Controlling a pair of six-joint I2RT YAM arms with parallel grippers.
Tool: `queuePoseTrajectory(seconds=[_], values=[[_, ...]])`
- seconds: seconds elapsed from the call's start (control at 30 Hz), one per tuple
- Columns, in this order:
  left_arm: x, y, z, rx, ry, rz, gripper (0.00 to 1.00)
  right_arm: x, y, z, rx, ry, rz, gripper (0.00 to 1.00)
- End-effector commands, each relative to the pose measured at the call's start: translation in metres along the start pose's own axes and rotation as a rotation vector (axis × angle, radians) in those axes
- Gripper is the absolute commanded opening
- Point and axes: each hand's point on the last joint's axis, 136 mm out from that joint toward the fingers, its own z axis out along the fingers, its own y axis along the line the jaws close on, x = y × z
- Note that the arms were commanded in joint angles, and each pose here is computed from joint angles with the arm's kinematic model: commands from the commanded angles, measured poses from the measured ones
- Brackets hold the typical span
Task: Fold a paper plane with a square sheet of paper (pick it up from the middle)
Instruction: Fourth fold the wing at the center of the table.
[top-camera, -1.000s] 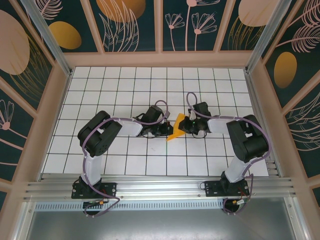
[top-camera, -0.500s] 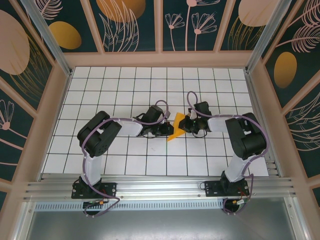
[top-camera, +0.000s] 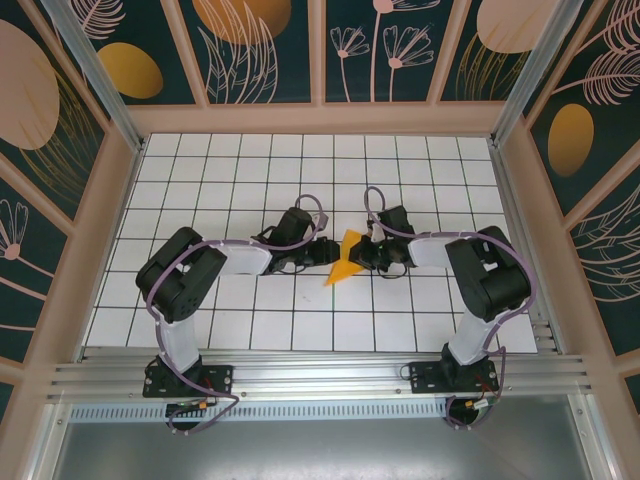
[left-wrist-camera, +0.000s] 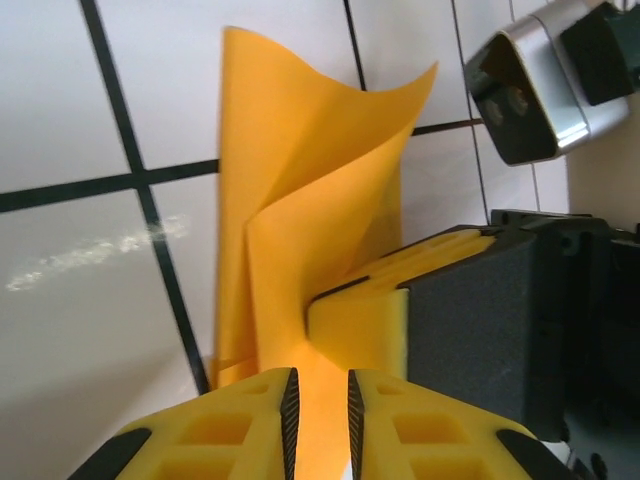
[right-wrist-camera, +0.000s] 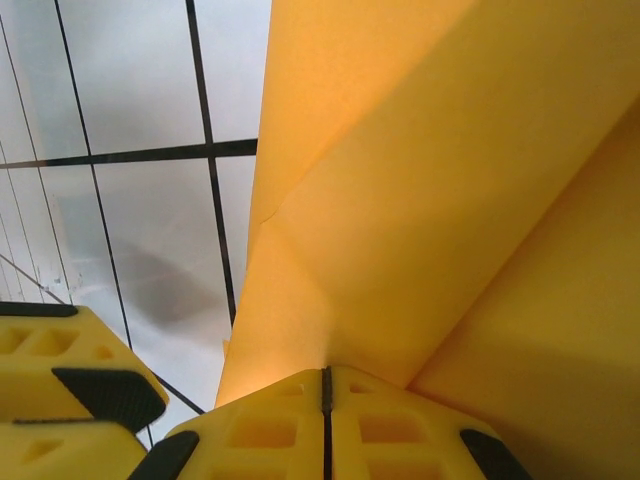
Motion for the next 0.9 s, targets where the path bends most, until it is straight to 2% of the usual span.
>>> queuePoseTrajectory(seconds=[0.0, 0.2, 0.33, 0.57, 0.73, 0.87], values=[[0.005, -0.010, 0.005, 0.079, 0.032, -0.001, 0.21, 0.009, -0.001, 0.002, 0.008, 0.020, 0.015, 0.08], [0.018, 0.001, 0.014, 0.058, 0.093, -0.015, 0.16, 0.008, 0.002, 0.005, -0.009, 0.027, 0.016, 0.08], [0.024, 0.016, 0.017, -0.002, 0.110, -0.022, 0.14, 0.007, 0.006, 0.005, -0.023, 0.026, 0.016, 0.08], [0.029, 0.046, 0.016, -0.146, 0.108, -0.026, 0.11, -0.006, 0.018, -0.006, -0.051, -0.016, -0.031, 0.10], [0.030, 0.056, 0.014, -0.193, 0.101, -0.030, 0.10, -0.022, 0.022, -0.019, -0.062, -0.070, -0.071, 0.13], [0.030, 0.061, 0.013, -0.219, 0.096, -0.032, 0.09, -0.024, 0.016, -0.012, -0.041, -0.055, -0.079, 0.14]])
